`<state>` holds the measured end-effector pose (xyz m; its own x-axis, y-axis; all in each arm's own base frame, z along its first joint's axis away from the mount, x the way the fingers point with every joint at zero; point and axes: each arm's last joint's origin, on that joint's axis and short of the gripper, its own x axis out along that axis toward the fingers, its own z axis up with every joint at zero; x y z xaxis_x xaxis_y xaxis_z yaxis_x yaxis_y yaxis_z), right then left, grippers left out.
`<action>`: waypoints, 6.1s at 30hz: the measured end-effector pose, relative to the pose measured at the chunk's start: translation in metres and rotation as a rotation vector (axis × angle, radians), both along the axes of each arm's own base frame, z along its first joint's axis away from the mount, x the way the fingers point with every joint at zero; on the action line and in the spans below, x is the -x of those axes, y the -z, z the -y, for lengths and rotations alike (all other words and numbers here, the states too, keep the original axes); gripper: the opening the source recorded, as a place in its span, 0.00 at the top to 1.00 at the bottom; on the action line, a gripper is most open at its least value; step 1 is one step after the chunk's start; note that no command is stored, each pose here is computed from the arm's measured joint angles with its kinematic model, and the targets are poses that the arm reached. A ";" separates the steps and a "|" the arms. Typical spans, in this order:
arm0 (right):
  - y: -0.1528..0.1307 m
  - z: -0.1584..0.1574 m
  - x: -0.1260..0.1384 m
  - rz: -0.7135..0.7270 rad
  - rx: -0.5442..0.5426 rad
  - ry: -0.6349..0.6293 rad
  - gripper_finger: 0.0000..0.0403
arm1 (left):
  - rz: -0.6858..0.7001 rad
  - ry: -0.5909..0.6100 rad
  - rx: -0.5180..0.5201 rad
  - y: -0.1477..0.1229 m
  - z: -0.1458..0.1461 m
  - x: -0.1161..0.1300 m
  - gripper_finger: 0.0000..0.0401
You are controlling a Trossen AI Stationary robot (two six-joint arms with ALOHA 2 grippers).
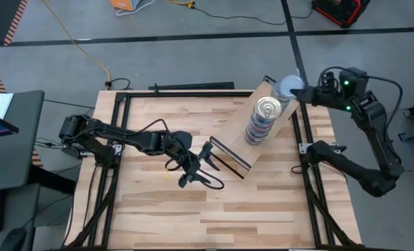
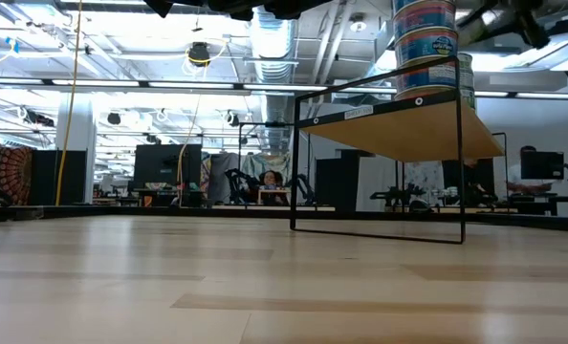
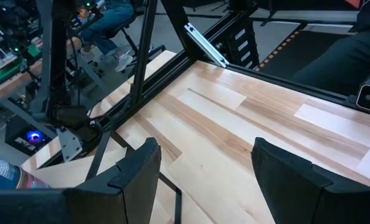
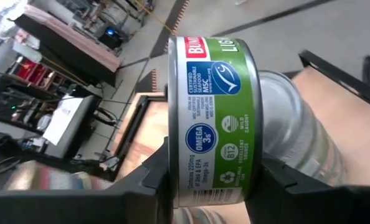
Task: Stack canned seafood by type on shelf
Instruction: Stack the green tuna can on the shelf, then return to Home Position
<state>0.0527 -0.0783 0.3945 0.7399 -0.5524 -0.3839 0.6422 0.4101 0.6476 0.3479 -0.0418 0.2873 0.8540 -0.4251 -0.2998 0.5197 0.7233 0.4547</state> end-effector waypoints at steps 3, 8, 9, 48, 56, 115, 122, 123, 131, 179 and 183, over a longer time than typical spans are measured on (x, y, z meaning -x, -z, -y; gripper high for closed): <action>0.008 0.006 -0.003 0.016 -0.008 -0.003 0.60 | -0.003 -0.003 0.007 0.000 0.000 0.000 0.40; 0.008 0.012 -0.007 0.087 0.022 -0.024 0.59 | -0.009 -0.005 0.013 0.000 0.000 0.000 0.40; 0.008 0.013 -0.007 0.088 0.022 -0.024 0.59 | -0.010 -0.005 0.013 0.000 0.000 0.000 0.40; 0.015 0.005 -0.001 0.069 -0.098 0.003 0.37 | -0.019 0.016 0.001 0.002 0.006 0.001 0.40; 0.005 -0.002 0.003 0.066 -0.101 0.002 0.37 | -0.019 0.016 0.001 0.002 0.006 0.001 0.40; 0.027 -0.067 0.025 -0.086 0.463 -0.409 0.37 | -0.012 -0.045 0.151 -0.035 -0.005 0.029 0.40; 0.067 -0.074 0.034 0.035 0.647 -0.399 0.37 | 0.033 -0.118 0.274 0.005 -0.007 0.036 0.40; 0.074 -0.074 0.034 0.049 0.658 -0.401 0.37 | 0.032 -0.149 0.286 0.010 -0.008 0.037 0.40; 0.112 -0.068 0.023 0.092 0.662 -0.423 0.37 | 0.045 -0.240 0.316 0.009 -0.012 0.065 0.40; 0.202 -0.047 -0.036 0.339 0.772 -0.369 0.37 | 0.131 -0.469 0.423 0.082 -0.053 0.126 0.40; 0.207 -0.048 -0.037 0.304 0.731 -0.395 0.37 | 0.105 -0.478 0.431 0.085 -0.053 0.126 0.40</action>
